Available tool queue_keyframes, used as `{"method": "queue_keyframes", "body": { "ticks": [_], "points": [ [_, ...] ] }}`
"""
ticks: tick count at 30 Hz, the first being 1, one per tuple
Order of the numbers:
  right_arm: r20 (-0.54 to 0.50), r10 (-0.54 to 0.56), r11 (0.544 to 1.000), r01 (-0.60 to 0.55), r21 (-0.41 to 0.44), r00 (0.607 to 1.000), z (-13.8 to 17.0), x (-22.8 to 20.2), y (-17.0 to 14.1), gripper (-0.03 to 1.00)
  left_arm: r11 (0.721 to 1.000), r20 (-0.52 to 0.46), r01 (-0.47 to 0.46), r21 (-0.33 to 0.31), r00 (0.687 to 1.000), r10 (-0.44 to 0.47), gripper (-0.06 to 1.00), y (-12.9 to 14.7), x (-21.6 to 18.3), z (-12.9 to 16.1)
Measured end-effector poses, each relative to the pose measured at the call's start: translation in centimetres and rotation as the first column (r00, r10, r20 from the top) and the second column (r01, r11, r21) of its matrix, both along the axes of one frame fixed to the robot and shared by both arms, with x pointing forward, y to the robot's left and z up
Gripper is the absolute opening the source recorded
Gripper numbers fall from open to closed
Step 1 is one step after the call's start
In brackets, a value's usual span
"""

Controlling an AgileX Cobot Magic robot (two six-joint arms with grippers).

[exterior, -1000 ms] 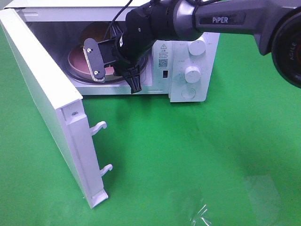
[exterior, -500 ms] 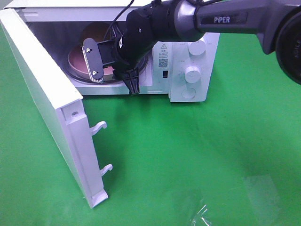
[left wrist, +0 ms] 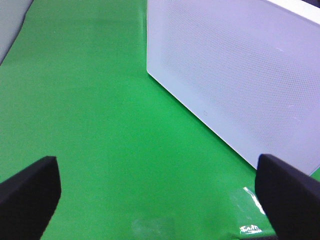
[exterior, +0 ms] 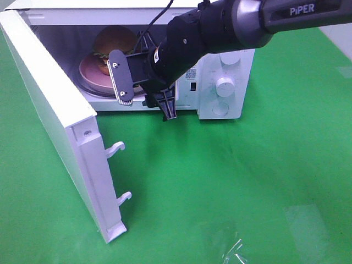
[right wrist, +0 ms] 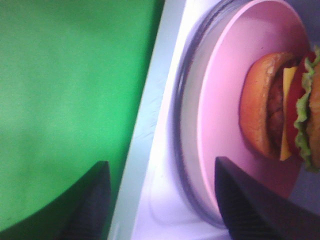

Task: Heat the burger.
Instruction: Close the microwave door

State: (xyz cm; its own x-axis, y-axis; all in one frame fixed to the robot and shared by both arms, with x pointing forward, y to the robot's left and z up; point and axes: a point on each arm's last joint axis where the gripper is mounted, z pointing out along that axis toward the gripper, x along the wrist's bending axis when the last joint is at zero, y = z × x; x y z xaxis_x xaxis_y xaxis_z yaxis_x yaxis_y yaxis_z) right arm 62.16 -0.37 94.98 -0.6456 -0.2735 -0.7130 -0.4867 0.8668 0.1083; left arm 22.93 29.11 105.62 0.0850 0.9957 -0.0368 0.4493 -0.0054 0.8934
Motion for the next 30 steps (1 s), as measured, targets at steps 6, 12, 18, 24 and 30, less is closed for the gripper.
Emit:
{"method": "queue_keyframes", "body": {
  "ticks": [6,12,18,24,30],
  "points": [
    [-0.031,-0.002,1.0,0.001,-0.018,1.0,-0.1,-1.6,-1.2,0.67,1.0,0.0,0.0,0.0,1.0,0.0,0.98,0.0,0.0,0.0],
    [-0.042,-0.005,1.0,0.004,-0.018,0.999,0.4,-3.1,-2.3,0.69,1.0,0.0,0.0,0.0,1.0,0.0,0.98,0.0,0.0,0.0],
    [-0.088,-0.027,1.0,0.025,-0.019,0.996,0.6,-5.8,-4.4,0.69,1.0,0.0,0.0,0.0,1.0,0.0,0.98,0.0,0.0,0.0],
    [-0.121,-0.072,0.997,0.073,0.008,0.99,1.2,-7.6,-5.8,0.69,1.0,0.0,0.0,0.0,1.0,0.0,0.98,0.0,0.0,0.0],
    [-0.175,-0.172,0.976,0.192,0.104,0.969,2.7,-9.5,-7.3,0.69,1.0,0.0,0.0,0.0,1.0,0.0,0.98,0.0,0.0,0.0]
  ]
}}
